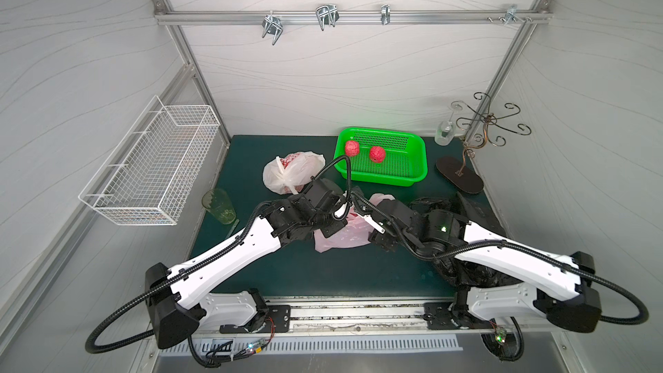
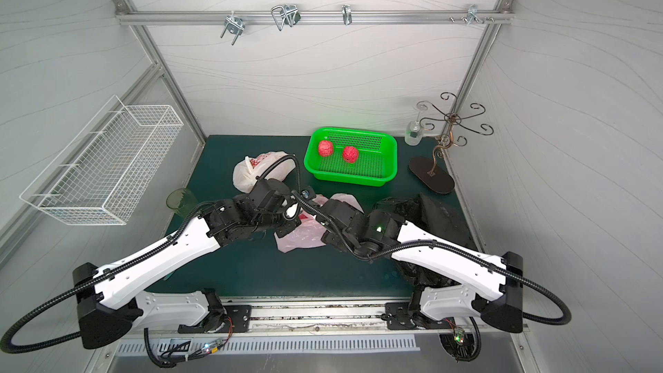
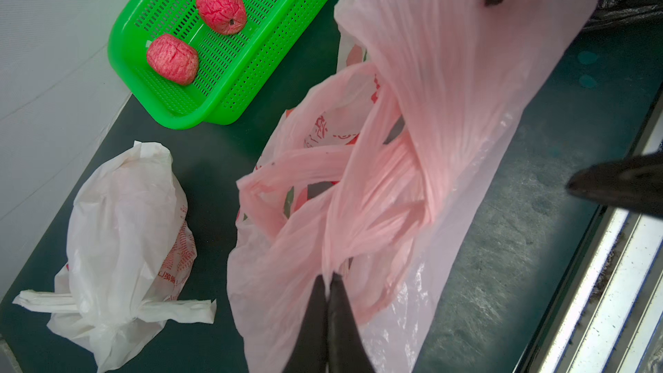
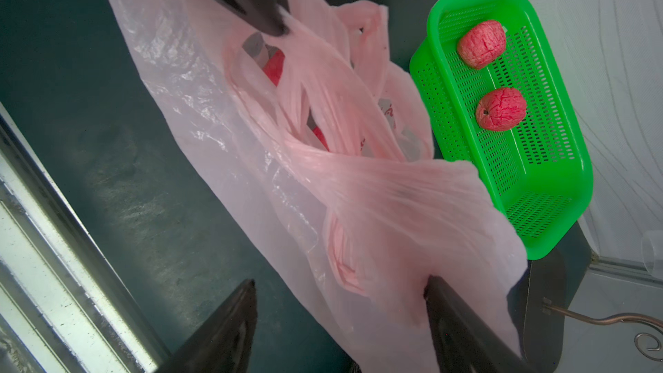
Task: Untie the knot of a plastic bag & take out the apple
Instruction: Untie the plastic bag at the center of the board.
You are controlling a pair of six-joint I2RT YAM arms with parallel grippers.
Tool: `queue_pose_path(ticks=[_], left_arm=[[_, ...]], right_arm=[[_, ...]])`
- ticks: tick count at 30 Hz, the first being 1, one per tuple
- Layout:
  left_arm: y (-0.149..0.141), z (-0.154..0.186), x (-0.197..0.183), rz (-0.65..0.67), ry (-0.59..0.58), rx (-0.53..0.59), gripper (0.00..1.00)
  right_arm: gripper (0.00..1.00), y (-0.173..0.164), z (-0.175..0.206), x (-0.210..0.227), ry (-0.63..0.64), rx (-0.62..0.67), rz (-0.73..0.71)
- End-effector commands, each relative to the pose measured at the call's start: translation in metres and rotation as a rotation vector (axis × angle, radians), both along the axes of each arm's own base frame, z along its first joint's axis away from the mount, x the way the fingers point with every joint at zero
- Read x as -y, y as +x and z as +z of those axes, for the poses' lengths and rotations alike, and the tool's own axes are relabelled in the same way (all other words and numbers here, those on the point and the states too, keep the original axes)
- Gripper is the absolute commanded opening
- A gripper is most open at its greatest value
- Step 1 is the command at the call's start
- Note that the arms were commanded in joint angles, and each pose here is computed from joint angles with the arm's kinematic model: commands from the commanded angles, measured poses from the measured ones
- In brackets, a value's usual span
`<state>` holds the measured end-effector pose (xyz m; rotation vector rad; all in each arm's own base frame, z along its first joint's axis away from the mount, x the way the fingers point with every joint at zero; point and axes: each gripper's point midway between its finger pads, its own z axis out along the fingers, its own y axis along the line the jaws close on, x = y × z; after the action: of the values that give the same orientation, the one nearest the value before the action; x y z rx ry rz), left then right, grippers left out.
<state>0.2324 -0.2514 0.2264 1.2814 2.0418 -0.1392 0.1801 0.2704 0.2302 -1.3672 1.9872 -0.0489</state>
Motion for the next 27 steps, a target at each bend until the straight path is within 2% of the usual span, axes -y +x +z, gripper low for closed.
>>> queue_pose_path(ticks=[1, 5, 8, 11, 13, 16, 20, 25, 27], left_arm=[[-0.031, 0.002, 0.028, -0.214, -0.033, -0.029, 0.00], [-0.032, 0.000, 0.028, -0.214, -0.037, -0.039, 0.00], [-0.032, -0.003, 0.028, -0.212, -0.030, -0.042, 0.00], [-0.032, -0.005, 0.026, -0.210, -0.020, -0.043, 0.00], [-0.032, -0.004, 0.025, -0.209, -0.021, -0.039, 0.00], [-0.032, -0.002, 0.025, -0.209, -0.024, -0.034, 0.00], [-0.032, -0.002, 0.025, -0.210, -0.024, -0.033, 0.00], [-0.034, 0.000, 0.024, -0.216, -0.032, -0.033, 0.00], [-0.036, 0.002, 0.024, -0.223, -0.040, -0.033, 0.00]], right_arm=[[0.80, 0.022, 0.045, -0.038, 0.142, 0.167, 0.005], [0.83, 0.029, 0.055, -0.040, 0.147, 0.218, -0.020], [0.83, 0.027, 0.069, -0.035, 0.204, 0.225, -0.042], [0.81, 0.008, 0.097, -0.029, 0.386, 0.192, 0.018], [0.78, -0.003, 0.115, -0.018, 0.523, 0.125, 0.052], [0.76, -0.012, 0.127, 0.001, 0.630, 0.043, 0.082], [0.73, -0.006, 0.108, 0.015, 0.553, -0.001, 0.066], [0.68, -0.024, 0.066, 0.005, 0.420, -0.153, 0.158], [0.67, -0.026, 0.053, 0.001, 0.378, -0.163, 0.195]])
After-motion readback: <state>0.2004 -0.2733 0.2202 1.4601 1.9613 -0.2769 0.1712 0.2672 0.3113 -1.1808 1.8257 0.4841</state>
